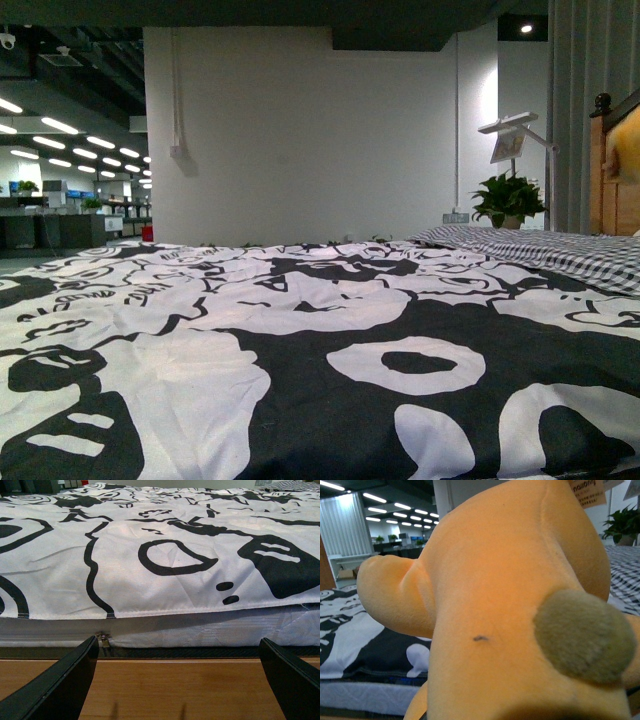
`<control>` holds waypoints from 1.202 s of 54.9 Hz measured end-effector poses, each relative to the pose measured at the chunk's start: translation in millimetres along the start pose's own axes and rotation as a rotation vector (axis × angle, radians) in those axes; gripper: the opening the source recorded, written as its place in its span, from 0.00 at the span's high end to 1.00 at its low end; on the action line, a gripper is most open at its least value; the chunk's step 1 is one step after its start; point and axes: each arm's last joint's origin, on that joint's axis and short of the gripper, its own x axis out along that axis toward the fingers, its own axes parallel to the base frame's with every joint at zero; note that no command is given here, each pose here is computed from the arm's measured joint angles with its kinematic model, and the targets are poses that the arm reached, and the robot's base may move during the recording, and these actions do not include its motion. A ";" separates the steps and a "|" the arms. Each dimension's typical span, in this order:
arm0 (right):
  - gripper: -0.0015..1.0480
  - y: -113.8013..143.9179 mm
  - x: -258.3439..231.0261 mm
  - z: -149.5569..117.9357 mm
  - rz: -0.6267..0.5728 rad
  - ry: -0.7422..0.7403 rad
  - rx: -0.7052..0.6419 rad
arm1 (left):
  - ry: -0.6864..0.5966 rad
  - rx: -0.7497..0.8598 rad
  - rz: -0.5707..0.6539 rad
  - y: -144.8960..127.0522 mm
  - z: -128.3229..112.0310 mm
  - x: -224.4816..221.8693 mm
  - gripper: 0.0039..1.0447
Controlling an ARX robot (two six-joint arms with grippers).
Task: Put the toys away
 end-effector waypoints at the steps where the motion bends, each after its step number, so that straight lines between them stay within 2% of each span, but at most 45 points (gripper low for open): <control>1: 0.81 -0.6 -0.9 -3.0 0.003 0.011 0.005 | 0.000 0.000 0.000 0.0 0.0 0.0 0.05; 11: 0.81 -3.5 -5.2 -21.2 -0.008 0.056 0.021 | 0.000 0.000 0.000 0.0 0.0 0.0 0.05; 66: 0.81 -3.5 -6.1 -20.4 -0.013 0.045 0.031 | 0.000 0.000 0.001 0.1 0.0 0.0 0.05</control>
